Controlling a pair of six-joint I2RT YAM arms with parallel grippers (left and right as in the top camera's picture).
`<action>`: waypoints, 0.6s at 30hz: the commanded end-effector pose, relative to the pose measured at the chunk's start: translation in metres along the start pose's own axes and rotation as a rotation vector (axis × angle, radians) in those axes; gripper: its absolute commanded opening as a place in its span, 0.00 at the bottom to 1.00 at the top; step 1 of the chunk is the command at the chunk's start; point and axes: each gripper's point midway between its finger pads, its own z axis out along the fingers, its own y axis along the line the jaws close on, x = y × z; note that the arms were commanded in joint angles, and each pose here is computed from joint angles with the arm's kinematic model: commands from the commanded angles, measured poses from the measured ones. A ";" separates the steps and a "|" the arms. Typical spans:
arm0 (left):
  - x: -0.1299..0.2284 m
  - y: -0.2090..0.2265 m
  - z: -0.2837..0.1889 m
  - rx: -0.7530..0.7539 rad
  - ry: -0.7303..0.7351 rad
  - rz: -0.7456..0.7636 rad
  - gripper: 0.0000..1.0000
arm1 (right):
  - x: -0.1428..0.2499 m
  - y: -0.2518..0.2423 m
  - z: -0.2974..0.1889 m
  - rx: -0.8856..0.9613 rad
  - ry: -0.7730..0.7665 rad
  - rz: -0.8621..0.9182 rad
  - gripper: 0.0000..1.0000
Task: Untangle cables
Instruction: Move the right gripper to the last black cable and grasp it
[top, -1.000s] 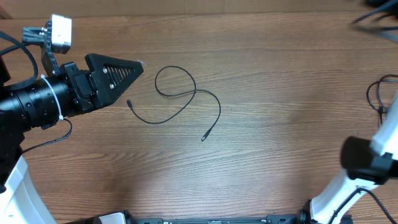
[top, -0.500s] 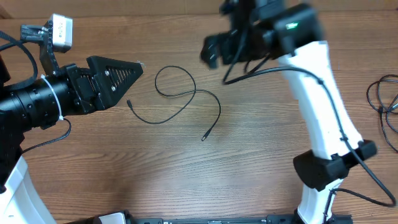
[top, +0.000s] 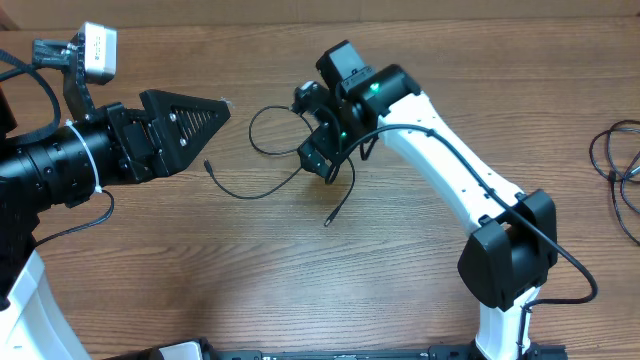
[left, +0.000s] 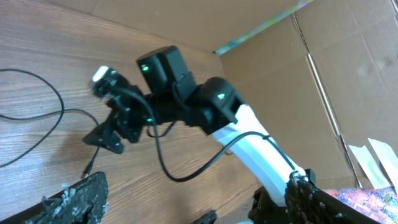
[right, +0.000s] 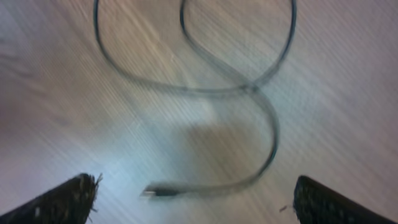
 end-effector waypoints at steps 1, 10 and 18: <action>0.002 -0.002 -0.001 0.000 0.001 0.020 0.90 | -0.008 -0.005 0.018 0.024 -0.065 -0.248 1.00; 0.002 -0.002 -0.001 0.000 0.001 0.018 0.91 | -0.044 -0.014 0.062 0.069 -0.278 -0.507 1.00; 0.002 -0.002 0.000 -0.001 0.002 0.017 0.92 | -0.021 -0.008 0.114 -0.025 -0.215 -0.488 0.96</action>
